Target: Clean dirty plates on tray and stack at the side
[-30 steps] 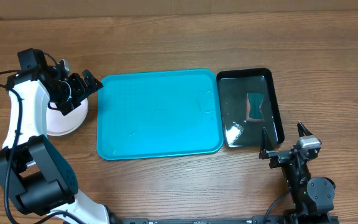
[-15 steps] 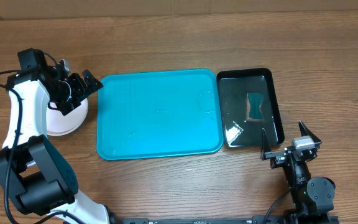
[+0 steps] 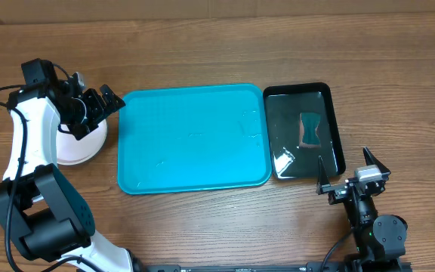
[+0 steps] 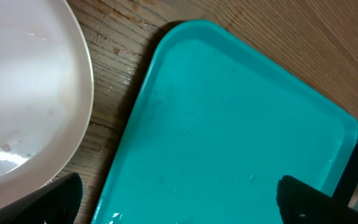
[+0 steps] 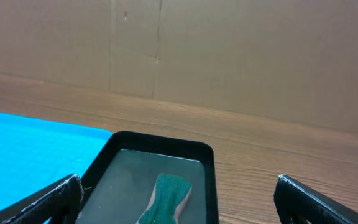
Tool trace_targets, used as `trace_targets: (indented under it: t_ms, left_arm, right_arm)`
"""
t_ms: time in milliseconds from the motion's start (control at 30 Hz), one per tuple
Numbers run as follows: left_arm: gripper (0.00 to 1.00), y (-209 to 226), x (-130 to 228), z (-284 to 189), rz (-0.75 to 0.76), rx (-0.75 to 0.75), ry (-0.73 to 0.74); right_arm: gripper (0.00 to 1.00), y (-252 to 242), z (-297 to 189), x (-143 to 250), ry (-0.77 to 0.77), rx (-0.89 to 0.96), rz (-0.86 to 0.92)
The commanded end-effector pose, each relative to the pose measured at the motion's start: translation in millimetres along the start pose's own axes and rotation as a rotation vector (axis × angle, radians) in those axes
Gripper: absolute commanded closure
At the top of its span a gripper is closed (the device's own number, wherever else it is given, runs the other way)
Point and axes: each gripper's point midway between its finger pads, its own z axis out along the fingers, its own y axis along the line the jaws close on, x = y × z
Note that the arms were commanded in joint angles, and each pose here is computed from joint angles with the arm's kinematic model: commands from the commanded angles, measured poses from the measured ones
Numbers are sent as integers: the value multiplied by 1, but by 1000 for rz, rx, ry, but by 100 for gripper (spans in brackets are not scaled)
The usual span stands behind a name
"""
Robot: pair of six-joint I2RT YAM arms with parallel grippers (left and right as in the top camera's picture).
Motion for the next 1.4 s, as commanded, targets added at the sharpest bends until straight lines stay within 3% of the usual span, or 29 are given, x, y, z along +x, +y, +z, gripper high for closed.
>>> trace_targets:
  t_ms: [0, 467, 700, 933, 1200, 1367]
  left_arm:
    - [0, -3, 2, 0, 19, 10, 2]
    - [0, -3, 2, 0, 19, 10, 2]
    - [0, -7, 0, -13, 68, -67, -48]
    - [0, -58, 4, -79, 238, -133, -259]
    - [0, -151, 61, -163, 485, 36, -466]
    - [0, -172, 91, -204, 560, 118, -555]
  right_arm:
    - [0, 1, 0, 1, -6, -4, -3]
    - [0, 1, 0, 1, -6, -4, -3]
    - [0, 1, 0, 1, -6, -4, -3]
    - [0, 1, 0, 1, -6, -4, -3]
    - [0, 1, 0, 1, -6, -4, -3]
    - [0, 1, 0, 1, -6, -4, -3]
